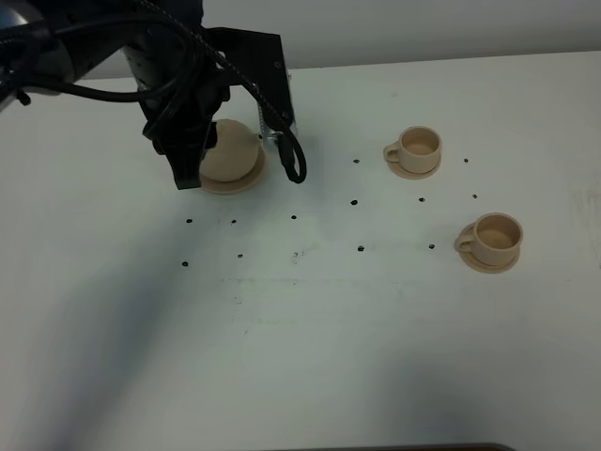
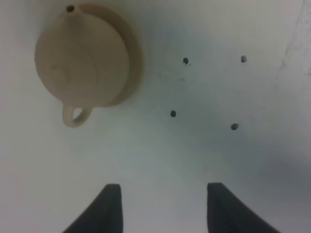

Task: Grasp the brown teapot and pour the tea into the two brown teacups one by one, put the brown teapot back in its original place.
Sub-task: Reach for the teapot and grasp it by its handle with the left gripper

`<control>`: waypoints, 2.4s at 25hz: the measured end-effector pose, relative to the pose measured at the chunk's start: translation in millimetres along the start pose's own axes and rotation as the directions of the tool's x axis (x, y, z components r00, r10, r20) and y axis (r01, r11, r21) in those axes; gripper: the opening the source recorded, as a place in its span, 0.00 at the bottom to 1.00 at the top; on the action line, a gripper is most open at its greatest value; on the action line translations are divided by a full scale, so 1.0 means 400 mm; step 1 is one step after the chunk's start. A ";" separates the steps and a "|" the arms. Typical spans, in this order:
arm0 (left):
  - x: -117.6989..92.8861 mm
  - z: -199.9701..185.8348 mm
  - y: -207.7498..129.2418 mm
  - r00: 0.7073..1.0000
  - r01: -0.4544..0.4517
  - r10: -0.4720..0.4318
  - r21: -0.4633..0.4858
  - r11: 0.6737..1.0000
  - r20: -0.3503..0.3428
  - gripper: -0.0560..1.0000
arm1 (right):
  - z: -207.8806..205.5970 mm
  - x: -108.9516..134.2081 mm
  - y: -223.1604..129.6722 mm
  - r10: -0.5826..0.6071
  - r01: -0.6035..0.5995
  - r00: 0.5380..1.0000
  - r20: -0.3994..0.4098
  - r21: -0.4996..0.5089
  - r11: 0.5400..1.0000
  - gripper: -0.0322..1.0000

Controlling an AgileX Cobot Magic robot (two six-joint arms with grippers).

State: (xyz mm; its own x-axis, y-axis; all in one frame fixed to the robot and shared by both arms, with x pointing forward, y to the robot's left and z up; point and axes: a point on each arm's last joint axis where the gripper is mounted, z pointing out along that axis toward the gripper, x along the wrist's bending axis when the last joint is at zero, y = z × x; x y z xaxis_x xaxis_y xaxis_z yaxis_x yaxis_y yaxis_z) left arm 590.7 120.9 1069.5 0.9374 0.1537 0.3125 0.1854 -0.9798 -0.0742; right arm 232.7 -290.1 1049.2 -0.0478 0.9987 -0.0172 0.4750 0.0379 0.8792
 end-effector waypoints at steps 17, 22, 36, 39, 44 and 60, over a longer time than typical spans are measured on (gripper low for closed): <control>0.096 0.165 -0.088 0.999 0.024 -0.026 0.033 0.999 0.045 0.46 | 0.000 0.000 0.000 0.000 0.000 1.000 0.000 0.000 1.000 0.49; 0.121 0.212 -0.077 0.999 0.018 -0.017 0.013 1.000 -0.027 0.46 | 0.000 0.000 0.000 0.000 0.000 1.000 0.000 0.000 1.000 0.49; 0.182 0.305 -0.131 0.991 0.114 -0.115 -0.017 0.993 -0.074 0.46 | 0.000 0.000 0.000 0.000 0.000 1.000 -0.001 0.000 1.000 0.49; 0.187 0.338 -0.118 0.989 0.117 -0.121 -0.052 0.992 -0.084 0.46 | 0.000 0.000 0.000 0.000 0.000 1.000 -0.001 0.000 1.000 0.49; 0.182 0.384 -0.102 0.990 0.125 -0.130 -0.081 0.989 -0.061 0.46 | 0.000 0.000 0.000 0.000 0.000 1.000 -0.001 0.000 1.000 0.49; 0.172 0.452 -0.082 0.993 0.107 -0.111 -0.105 0.989 -0.040 0.46 | 0.000 0.000 0.000 0.000 0.000 1.000 -0.001 0.000 1.000 0.49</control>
State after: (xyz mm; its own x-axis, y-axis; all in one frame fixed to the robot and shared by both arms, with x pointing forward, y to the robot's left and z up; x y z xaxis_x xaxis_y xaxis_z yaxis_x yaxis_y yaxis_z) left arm 702.4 186.8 922.3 0.8984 0.2567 0.3564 0.2524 -0.9658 0.0596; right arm 232.7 -290.0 1049.2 -0.0484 0.9987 -0.0164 0.4749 0.0374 0.8792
